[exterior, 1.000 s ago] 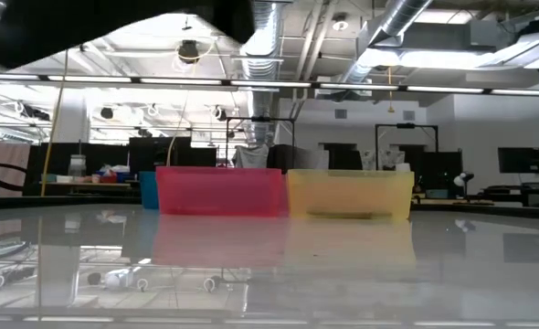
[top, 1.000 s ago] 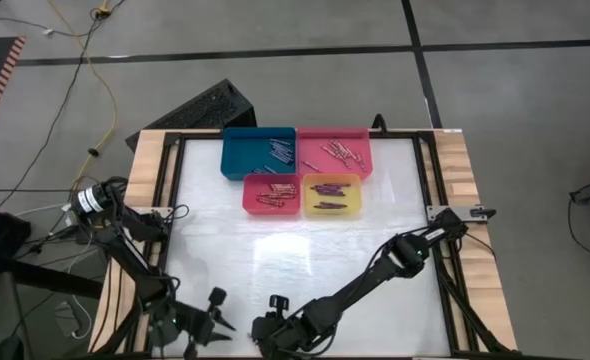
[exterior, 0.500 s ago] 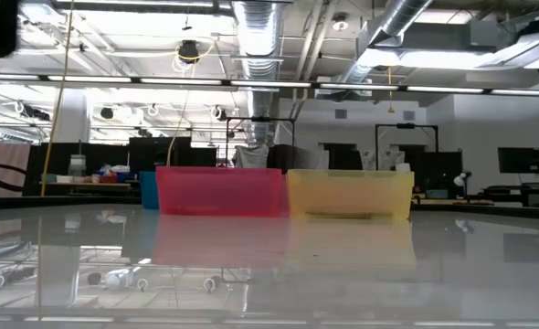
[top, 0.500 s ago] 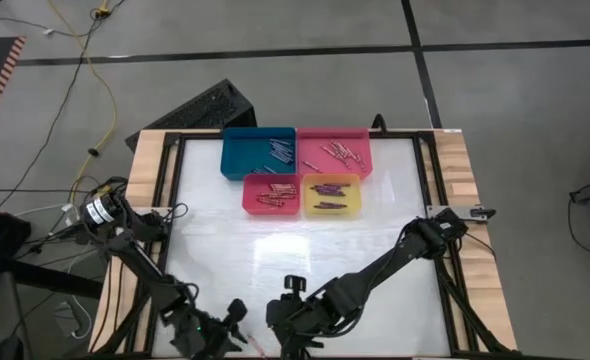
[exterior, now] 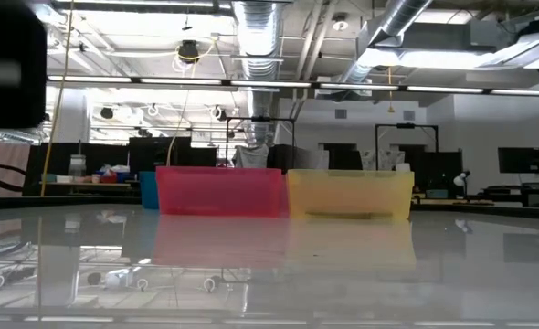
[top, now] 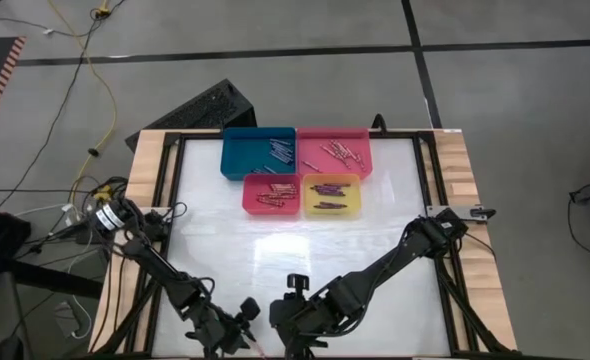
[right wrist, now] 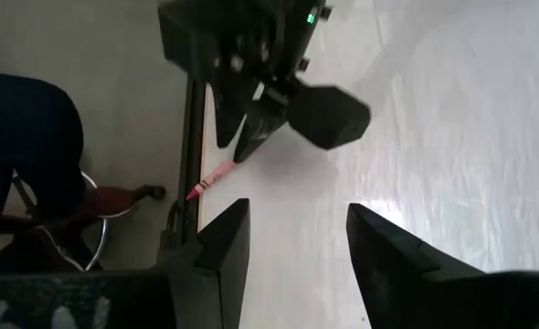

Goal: Sort crayons
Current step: Put the red crayon into the red bin

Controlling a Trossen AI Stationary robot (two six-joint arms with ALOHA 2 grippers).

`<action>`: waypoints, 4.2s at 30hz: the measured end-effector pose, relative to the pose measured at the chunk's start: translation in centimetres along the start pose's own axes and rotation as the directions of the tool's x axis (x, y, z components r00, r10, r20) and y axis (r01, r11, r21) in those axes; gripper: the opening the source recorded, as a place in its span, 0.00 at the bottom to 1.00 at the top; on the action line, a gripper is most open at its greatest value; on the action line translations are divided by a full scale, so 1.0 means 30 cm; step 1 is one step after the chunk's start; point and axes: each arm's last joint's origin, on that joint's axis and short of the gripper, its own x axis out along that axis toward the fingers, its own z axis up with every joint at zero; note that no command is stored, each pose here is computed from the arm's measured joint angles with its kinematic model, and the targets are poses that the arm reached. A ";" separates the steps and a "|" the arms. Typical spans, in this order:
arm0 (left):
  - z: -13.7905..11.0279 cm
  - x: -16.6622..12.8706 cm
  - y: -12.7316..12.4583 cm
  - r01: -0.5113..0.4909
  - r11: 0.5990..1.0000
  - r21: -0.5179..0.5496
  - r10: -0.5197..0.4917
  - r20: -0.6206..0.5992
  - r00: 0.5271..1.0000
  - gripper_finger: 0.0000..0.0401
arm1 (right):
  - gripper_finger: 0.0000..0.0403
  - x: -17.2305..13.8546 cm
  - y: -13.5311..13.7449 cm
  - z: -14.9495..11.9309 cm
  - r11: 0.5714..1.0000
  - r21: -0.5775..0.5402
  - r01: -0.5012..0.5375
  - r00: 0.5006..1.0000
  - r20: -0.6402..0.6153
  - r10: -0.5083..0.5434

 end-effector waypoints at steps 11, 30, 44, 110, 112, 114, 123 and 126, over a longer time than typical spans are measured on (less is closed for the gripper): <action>-0.114 0.107 -0.004 0.028 0.997 -0.074 -0.033 -0.076 0.997 0.23 | 0.45 0.001 -0.001 -0.002 1.000 0.024 0.004 1.000 -0.006 -0.004; -0.074 0.057 0.014 -0.033 0.985 -0.166 0.019 -0.088 0.996 0.01 | 0.45 -0.007 0.022 -0.017 1.000 0.009 -0.001 1.000 -0.008 0.001; 0.053 -0.218 0.012 -0.276 0.957 -0.095 0.280 0.036 0.959 0.01 | 0.40 -0.087 0.128 -0.113 0.891 -0.231 0.391 0.914 0.212 -0.346; 0.035 -0.632 0.139 -0.345 0.893 -0.288 0.449 0.597 0.665 0.03 | 0.33 -0.420 -0.495 -0.510 0.901 0.162 0.401 0.801 0.415 -0.431; 0.035 -0.629 0.149 -0.328 0.903 -0.278 0.429 0.609 0.667 0.03 | 0.33 -0.355 -0.472 -0.506 0.931 0.141 0.338 0.775 0.519 -0.360; 0.034 -0.627 0.161 -0.322 0.905 -0.279 0.426 0.613 0.665 0.03 | 0.33 -0.302 -0.453 -0.492 0.957 0.092 0.276 0.736 0.619 -0.272; 0.035 -0.625 0.221 -0.317 0.906 -0.281 0.423 0.643 0.638 0.03 | 0.33 -0.112 -0.399 -0.347 0.974 -0.080 0.211 0.511 0.858 -0.040; 0.036 -0.626 0.232 -0.298 0.916 -0.267 0.400 0.662 0.634 0.03 | 0.33 -0.058 -0.397 -0.281 0.968 -0.063 0.244 0.497 0.865 -0.069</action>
